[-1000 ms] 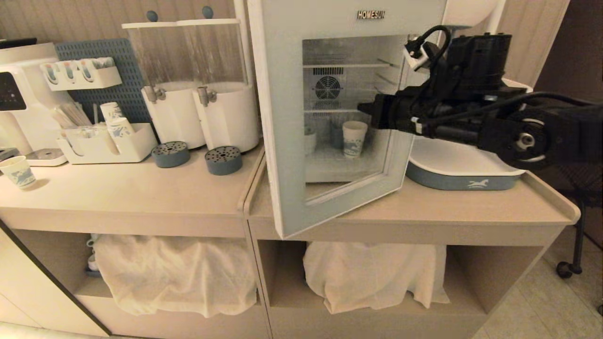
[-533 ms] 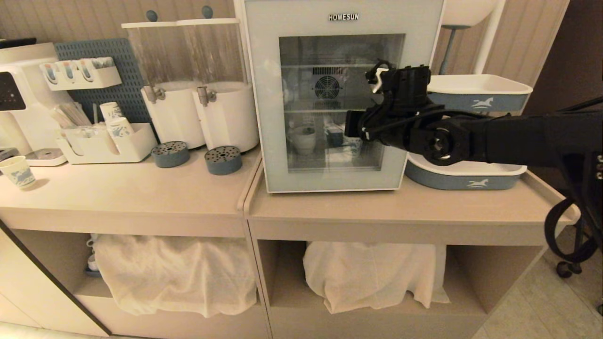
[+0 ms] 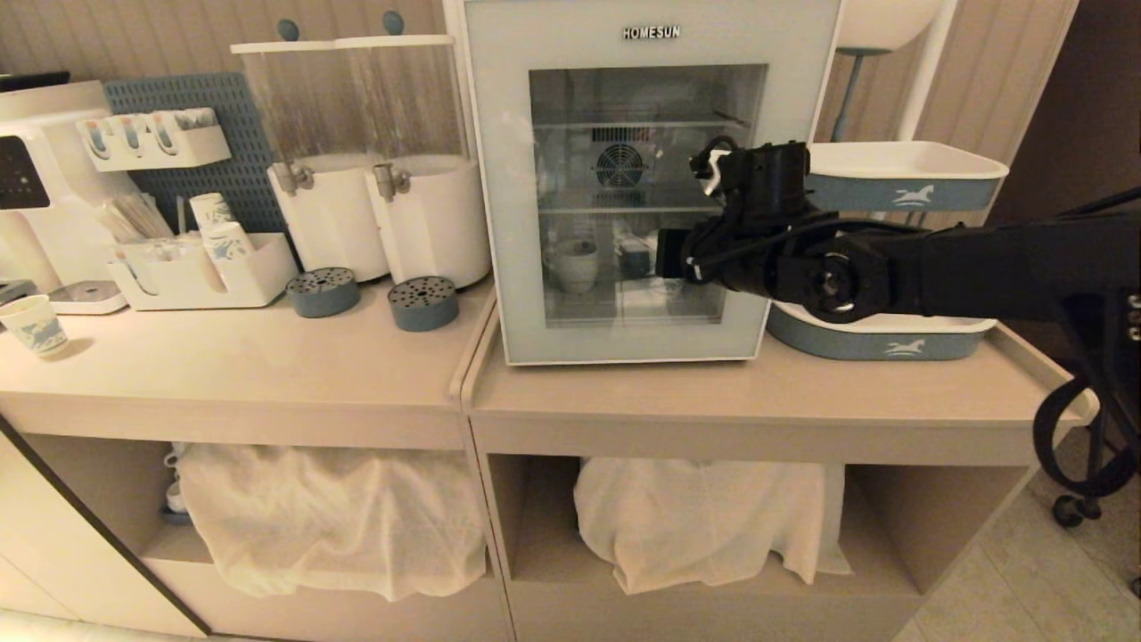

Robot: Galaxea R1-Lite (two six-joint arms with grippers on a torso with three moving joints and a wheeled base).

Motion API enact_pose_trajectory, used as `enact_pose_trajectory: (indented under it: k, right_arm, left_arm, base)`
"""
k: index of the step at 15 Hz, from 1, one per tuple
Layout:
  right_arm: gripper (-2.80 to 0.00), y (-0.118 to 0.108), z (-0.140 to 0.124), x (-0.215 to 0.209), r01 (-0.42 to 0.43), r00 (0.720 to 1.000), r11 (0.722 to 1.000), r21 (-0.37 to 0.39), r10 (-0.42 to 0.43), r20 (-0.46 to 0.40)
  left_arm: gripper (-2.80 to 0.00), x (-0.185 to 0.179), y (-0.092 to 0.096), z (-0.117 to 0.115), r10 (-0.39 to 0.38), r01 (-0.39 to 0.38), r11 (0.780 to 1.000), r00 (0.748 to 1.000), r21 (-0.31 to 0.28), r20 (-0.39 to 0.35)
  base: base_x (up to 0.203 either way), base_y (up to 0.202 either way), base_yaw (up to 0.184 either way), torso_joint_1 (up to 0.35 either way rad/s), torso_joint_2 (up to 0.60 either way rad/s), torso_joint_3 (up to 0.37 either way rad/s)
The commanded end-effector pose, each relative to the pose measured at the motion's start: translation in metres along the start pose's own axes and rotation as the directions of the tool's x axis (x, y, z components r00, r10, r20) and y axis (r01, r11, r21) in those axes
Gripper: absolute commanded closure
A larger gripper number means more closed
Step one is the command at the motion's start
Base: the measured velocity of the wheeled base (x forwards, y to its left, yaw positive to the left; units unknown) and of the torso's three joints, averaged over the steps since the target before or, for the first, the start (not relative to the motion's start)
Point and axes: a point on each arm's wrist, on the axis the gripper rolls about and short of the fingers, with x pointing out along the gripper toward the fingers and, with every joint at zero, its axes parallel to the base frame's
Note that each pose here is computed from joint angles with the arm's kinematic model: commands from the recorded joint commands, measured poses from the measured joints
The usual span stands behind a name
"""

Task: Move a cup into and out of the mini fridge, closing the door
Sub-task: Close the freezer door, then open the freezer door

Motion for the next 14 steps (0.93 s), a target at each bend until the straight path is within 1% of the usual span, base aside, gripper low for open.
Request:
enact_pose_trajectory:
  k: [1,3,5,6,8,9,11,14]
  right_arm:
    - [0.00,-0.006,0.019,-0.033,0.000,1.000,1.000,0.005,-0.001,0.028]
    - [0.00,-0.019,0.034,-0.073,0.001,0.999,1.000,0.013,-0.002,0.052]
    - [0.00,-0.040,0.050,-0.117,0.027,0.995,0.999,0.031,-0.030,0.095]
    - [0.00,-0.053,0.057,-0.140,0.055,0.991,0.998,0.043,-0.060,0.118]
    - [0.00,-0.083,0.065,-0.193,0.141,0.973,0.987,0.076,-0.152,0.172]
    - [0.00,-0.095,0.063,-0.215,0.189,0.961,0.978,0.093,-0.204,0.186]
    - [0.00,-0.105,0.054,-0.270,0.269,0.927,0.954,0.131,-0.293,0.234]
    - [0.00,-0.098,0.028,-0.351,0.319,0.875,0.930,0.184,-0.363,0.320]
  left_arm:
    - [0.00,0.000,0.000,0.000,0.000,0.000,1.000,1.000,0.000,-0.002]
    - [0.00,0.000,0.000,0.000,0.000,0.000,1.000,1.000,0.000,0.000]
    - [0.00,0.000,0.000,0.000,0.000,0.000,1.000,1.000,0.000,0.000]
    - [0.00,0.000,0.000,0.000,0.000,0.000,1.000,1.000,0.000,-0.002]
    - [0.00,0.000,0.000,0.000,0.000,0.000,1.000,1.000,0.000,-0.002]
    - [0.00,0.000,0.000,0.000,0.000,0.000,1.000,1.000,0.000,-0.002]
    - [0.00,0.000,0.000,0.000,0.000,0.000,1.000,1.000,0.000,-0.002]
    - [0.00,0.000,0.000,0.000,0.000,0.000,1.000,1.000,0.000,0.000]
  base:
    - [0.000,0.000,0.000,0.000,0.00,0.000]
    - [0.000,0.000,0.000,0.000,0.00,0.000]
    - [0.000,0.000,0.000,0.000,0.00,0.000]
    - [0.000,0.000,0.000,0.000,0.00,0.000]
    - [0.000,0.000,0.000,0.000,0.00,0.000]
    - [0.000,0.000,0.000,0.000,0.00,0.000]
    - [0.000,0.000,0.000,0.000,0.00,0.000]
    - [0.000,0.000,0.000,0.000,0.00,0.000]
